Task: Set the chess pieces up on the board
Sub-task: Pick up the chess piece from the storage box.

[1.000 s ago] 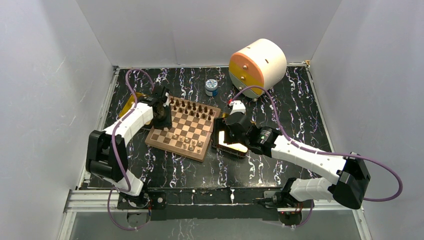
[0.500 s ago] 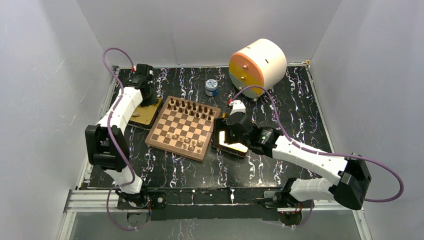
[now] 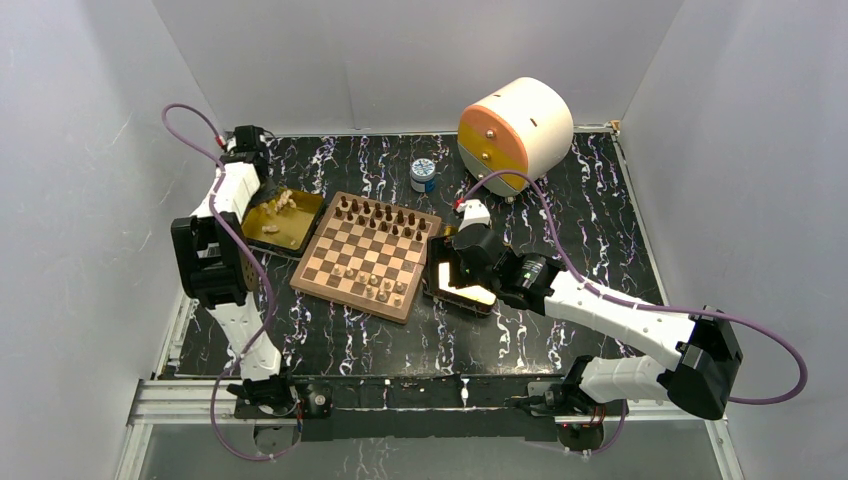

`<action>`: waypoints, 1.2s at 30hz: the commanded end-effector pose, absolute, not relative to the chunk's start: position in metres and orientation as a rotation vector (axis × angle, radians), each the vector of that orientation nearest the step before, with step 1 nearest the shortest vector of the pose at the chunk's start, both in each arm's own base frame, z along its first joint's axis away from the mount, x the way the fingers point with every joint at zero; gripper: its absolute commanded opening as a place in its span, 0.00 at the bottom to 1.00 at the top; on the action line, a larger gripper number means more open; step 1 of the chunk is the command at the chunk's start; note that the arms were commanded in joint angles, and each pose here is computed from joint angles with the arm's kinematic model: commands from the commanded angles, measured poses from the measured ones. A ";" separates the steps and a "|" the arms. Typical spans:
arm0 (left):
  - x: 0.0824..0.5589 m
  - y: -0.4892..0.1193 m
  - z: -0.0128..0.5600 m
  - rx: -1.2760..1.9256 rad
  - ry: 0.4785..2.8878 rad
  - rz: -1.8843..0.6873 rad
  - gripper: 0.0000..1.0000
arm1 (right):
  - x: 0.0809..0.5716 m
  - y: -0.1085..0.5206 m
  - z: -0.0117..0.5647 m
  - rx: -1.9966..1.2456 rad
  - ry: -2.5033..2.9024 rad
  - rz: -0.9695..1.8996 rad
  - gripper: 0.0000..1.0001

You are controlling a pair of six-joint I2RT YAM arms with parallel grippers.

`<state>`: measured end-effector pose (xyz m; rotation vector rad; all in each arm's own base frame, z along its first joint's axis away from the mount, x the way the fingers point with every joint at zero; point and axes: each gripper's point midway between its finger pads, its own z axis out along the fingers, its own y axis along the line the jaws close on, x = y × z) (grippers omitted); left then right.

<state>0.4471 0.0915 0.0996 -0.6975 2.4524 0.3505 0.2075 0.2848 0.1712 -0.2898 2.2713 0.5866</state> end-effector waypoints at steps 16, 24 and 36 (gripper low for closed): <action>0.489 0.115 0.074 -0.858 2.350 0.344 0.30 | 0.222 0.292 0.203 -0.267 2.193 0.586 0.99; 0.485 0.121 0.066 -0.848 2.363 0.397 0.29 | 0.223 0.293 0.198 -0.276 2.202 0.571 0.99; 0.486 0.116 0.063 -0.813 2.388 0.367 0.15 | 0.225 0.292 0.197 -0.276 2.197 0.559 0.99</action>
